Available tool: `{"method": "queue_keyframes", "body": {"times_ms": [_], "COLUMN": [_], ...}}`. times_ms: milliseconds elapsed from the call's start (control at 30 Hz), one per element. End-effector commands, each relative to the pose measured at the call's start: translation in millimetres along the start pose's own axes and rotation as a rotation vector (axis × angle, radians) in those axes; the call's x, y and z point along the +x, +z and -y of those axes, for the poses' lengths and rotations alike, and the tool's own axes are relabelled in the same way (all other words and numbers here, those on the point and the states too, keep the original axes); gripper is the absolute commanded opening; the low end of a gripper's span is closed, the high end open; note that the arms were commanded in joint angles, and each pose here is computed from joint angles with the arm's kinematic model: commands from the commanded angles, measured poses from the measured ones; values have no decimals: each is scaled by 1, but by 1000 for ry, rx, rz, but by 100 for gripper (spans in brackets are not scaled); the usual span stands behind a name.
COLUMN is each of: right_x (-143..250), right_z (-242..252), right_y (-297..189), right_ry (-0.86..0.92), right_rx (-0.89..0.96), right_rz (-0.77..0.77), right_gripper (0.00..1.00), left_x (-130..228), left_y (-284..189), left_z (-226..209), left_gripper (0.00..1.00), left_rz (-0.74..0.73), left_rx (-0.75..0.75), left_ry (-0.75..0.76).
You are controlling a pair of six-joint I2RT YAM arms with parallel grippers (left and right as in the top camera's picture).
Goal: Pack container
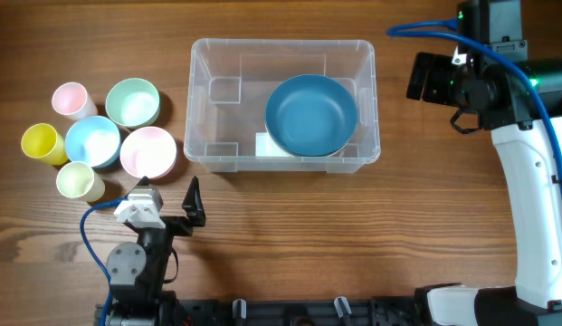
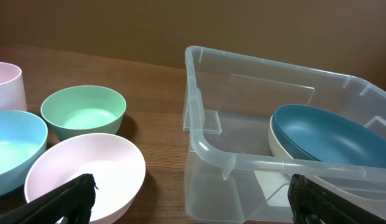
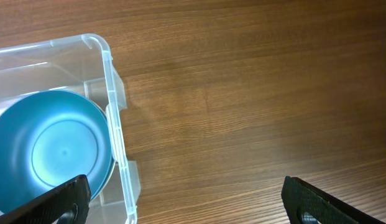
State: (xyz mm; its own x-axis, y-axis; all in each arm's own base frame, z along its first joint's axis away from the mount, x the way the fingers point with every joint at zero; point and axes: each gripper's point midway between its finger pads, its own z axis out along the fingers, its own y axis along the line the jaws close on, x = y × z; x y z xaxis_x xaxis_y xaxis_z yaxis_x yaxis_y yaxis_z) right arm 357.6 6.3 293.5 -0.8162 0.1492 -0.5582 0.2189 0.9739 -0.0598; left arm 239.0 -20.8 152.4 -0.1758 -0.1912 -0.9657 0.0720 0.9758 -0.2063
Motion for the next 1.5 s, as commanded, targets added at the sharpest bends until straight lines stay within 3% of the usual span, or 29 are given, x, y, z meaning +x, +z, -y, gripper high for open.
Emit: {"method": "queue_keyframes", "body": {"times_ms": [0,333,467,600,767,933,1033,1133,1233,1400,1467], "right_x": [-1,-1,-1,-1,-1,-1,-1,-1,-1,-1,-1], "right_z": [-2,-2,-2,-2,-2,-2,-2,-2,-2,-2,-2], "right_y": [-3,-3,-3,-3,-3,-3,-3,-3,-3,-3,-3], "right_ry": [0,-1,-1,-1,-1,-1,0,0,-1,-1,-1], "right_rx": [-17,-17,-17,-17,-17,-17,-17,-17,-17,-17,-17], "right_rz": [5,5,5,5,5,5,5,5,5,5,5], "right_gripper": [100,100,100,100,100,100,100,100,100,100,100], "left_x": [0,-6,-36,-56,-82,-114,-105,-95,-84,-55,-42], "left_y": [0,0,-3,-12,-6,15,26,29,28,10,3], "left_z": [0,1,13,5,5,26,44,42,28,-30,-38], "left_gripper": [100,100,100,100,100,100,100,100,100,100,100], "left_rz": [6,30,150,168,0,-124,-202,-243,-273,-328,-359], "left_rx": [0,4,57,6,-72,-16,78,71,-10,-378,-453], "left_ry": [24,15,31,-162,-228,-237,-250,-215,-216,-344,-406]}}
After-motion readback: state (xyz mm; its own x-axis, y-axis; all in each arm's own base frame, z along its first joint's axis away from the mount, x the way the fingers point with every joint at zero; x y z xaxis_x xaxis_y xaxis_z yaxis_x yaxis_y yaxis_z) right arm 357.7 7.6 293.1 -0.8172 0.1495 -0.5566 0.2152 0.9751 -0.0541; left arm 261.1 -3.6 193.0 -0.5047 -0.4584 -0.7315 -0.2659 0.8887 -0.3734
